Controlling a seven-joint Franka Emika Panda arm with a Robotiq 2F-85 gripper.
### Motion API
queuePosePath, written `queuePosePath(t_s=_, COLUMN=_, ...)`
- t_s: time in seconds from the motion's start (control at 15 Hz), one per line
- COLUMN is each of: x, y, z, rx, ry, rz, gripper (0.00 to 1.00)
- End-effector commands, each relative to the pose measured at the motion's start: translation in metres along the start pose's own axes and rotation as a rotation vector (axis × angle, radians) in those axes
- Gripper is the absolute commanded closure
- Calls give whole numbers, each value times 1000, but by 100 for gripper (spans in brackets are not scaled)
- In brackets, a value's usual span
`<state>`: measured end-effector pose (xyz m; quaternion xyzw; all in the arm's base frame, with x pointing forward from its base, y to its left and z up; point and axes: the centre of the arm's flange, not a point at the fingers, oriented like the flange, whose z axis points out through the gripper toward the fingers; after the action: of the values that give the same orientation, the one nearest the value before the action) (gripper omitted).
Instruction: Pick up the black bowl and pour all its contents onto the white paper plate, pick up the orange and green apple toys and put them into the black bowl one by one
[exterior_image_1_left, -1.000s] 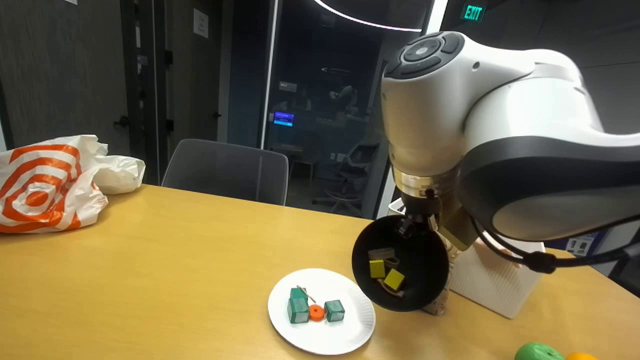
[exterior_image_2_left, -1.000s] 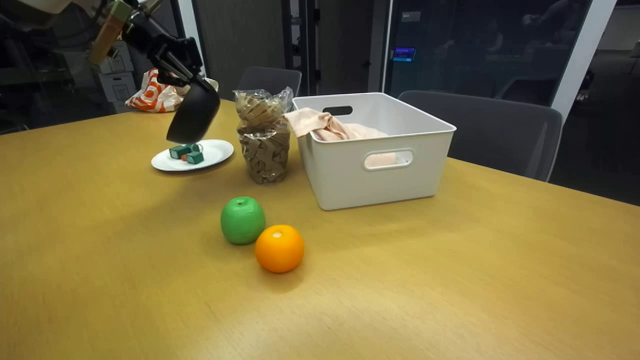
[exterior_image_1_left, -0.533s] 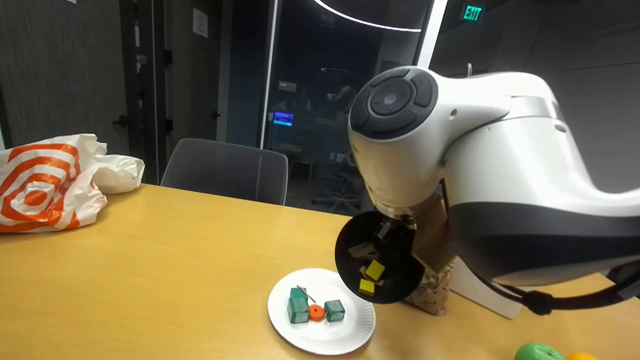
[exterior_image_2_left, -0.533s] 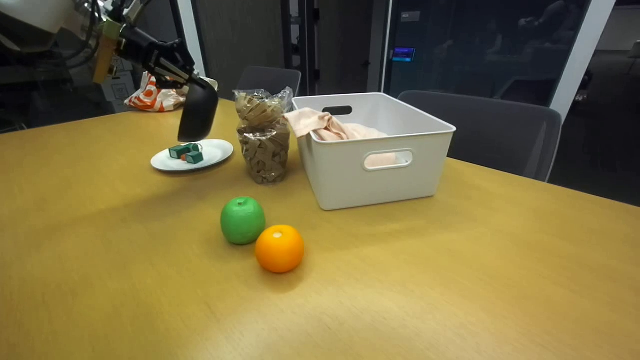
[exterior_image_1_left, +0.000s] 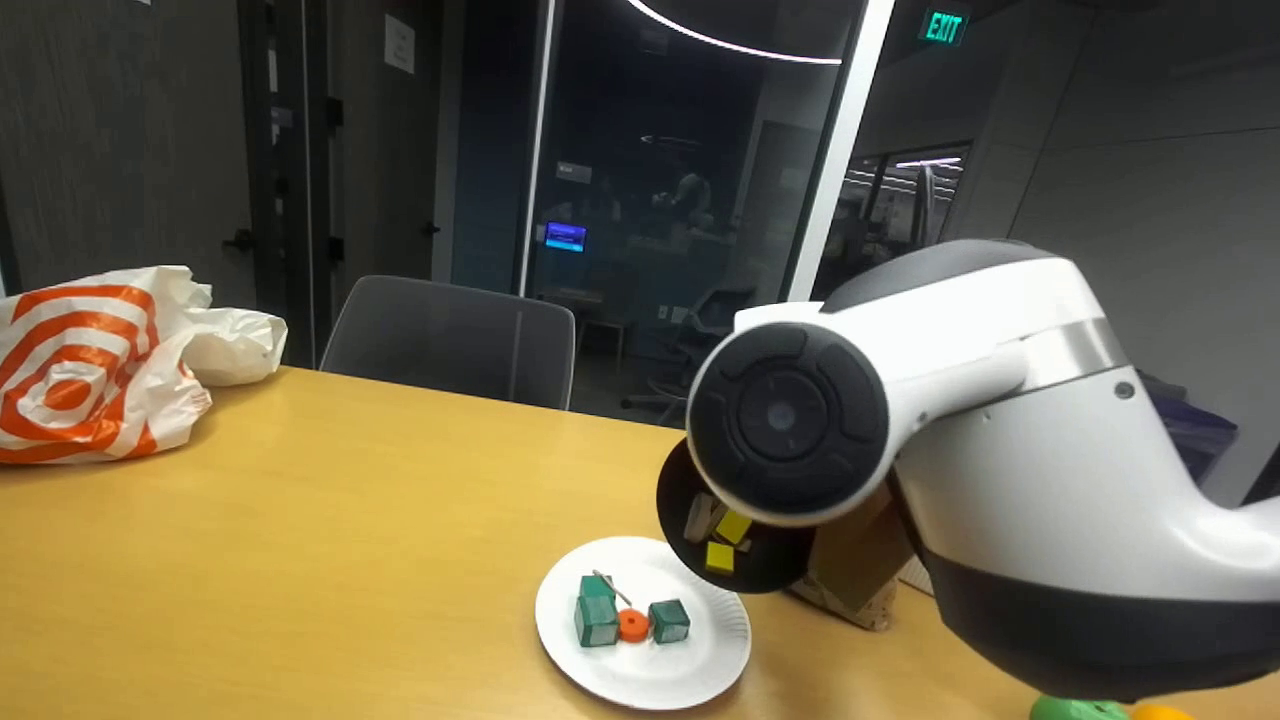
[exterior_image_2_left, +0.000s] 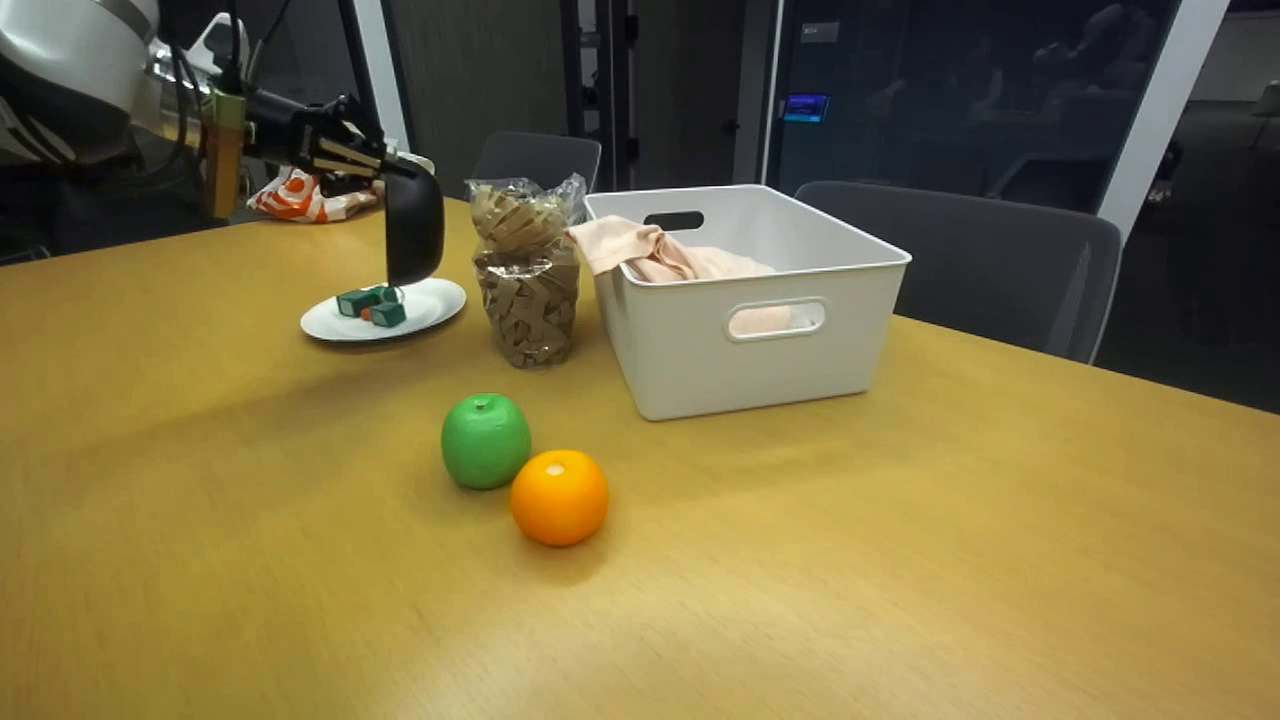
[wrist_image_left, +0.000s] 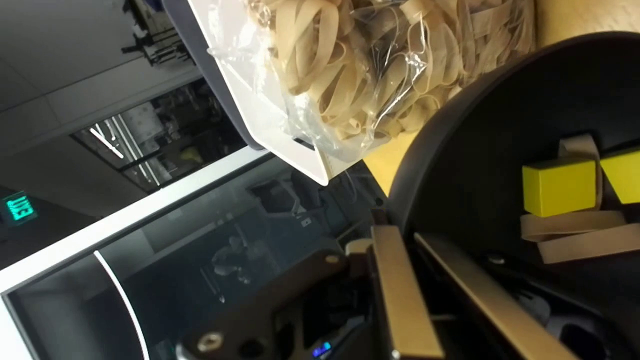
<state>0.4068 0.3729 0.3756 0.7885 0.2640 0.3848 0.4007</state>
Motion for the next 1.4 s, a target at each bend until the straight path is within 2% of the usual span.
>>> queuePosePath(t_s=0.0, x=-14, y=-12, z=-3, rx=-75, ry=131, rz=-3, gripper=95)
queuePosePath(t_s=0.27, x=-23, y=-20, z=1, rx=-121, ry=237, rz=-28, gripper=95)
queuePosePath(t_s=0.53, x=-25, y=-19, z=-4, rx=-168, ry=343, rz=13, gripper=96)
queuePosePath(t_s=0.87, x=-37, y=-26, z=-1, rx=-186, ry=403, rz=3, gripper=96)
queuePosePath(t_s=1.0, x=-41, y=-27, z=-2, rx=-241, ry=469, rz=12, gripper=95)
queuePosePath(t_s=1.33, x=-34, y=-13, z=-1, rx=-310, ry=481, rz=104, gripper=96)
